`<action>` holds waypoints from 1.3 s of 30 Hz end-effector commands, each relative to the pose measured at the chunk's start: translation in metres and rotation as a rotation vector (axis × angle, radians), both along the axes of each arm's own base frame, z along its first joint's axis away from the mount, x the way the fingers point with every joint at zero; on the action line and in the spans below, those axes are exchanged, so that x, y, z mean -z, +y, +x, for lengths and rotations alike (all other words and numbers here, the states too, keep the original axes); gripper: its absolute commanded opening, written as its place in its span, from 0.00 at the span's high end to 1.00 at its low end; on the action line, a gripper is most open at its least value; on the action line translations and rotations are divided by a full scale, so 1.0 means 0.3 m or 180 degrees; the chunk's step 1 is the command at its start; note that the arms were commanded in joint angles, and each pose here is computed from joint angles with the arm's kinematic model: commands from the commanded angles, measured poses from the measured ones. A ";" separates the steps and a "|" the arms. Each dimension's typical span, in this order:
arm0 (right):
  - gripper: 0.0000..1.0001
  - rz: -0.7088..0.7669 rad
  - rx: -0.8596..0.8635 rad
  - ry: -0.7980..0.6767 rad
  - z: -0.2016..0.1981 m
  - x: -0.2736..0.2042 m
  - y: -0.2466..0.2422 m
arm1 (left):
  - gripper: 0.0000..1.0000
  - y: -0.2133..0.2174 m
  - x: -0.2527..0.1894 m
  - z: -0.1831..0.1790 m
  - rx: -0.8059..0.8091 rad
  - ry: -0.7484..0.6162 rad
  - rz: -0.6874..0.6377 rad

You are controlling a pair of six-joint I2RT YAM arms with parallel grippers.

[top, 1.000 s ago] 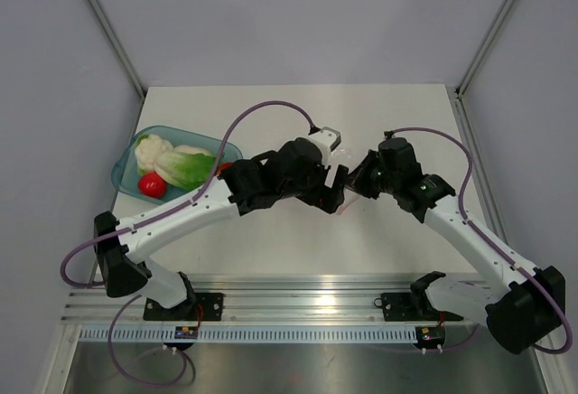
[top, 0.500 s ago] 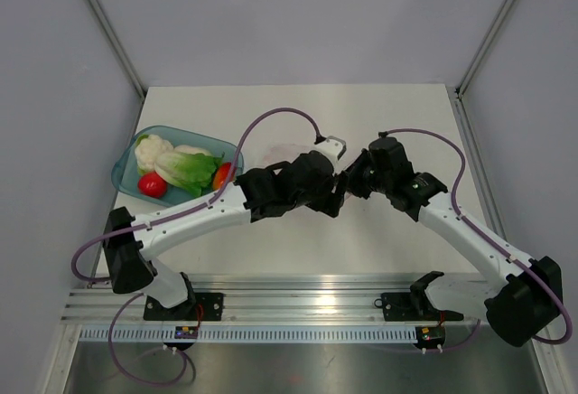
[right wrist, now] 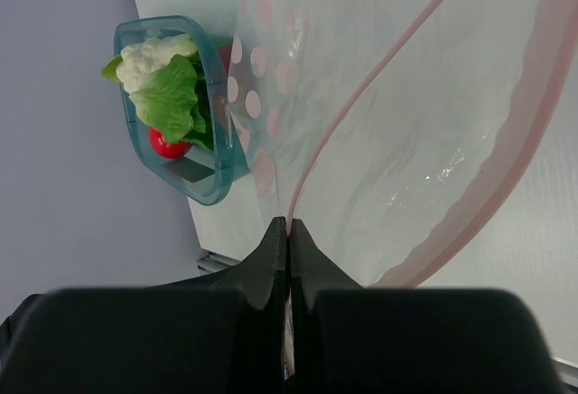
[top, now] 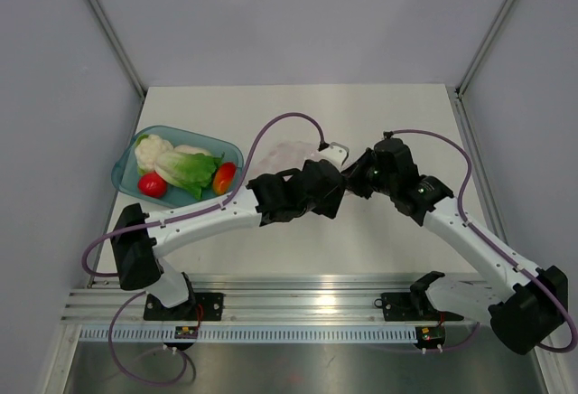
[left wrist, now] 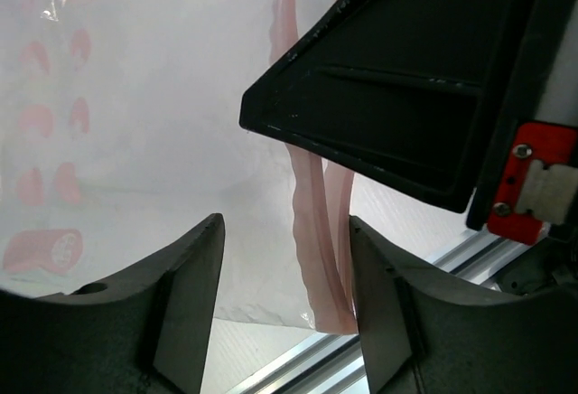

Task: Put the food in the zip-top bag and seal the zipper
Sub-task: Pick up the zipper food storage bag at the center of the board.

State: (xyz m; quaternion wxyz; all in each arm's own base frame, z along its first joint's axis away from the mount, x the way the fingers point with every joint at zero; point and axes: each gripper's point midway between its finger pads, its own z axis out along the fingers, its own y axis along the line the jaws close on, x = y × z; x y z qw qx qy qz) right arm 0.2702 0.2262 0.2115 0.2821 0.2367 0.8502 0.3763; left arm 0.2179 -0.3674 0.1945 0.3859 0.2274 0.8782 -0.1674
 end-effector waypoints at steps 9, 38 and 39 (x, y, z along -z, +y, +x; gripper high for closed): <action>1.00 0.0052 0.0059 -0.0099 -0.005 -0.021 -0.006 | 0.30 -0.020 -0.089 0.018 -0.0118 -0.0143 -0.0343; 1.00 0.0103 0.0016 -0.0173 -0.015 -0.052 -0.004 | 0.50 -0.030 -0.074 0.049 -0.0259 -0.0269 -0.0486; 1.00 0.0099 0.0018 -0.0175 -0.015 -0.053 -0.006 | 0.52 -0.030 -0.069 0.050 -0.0266 -0.0271 -0.0469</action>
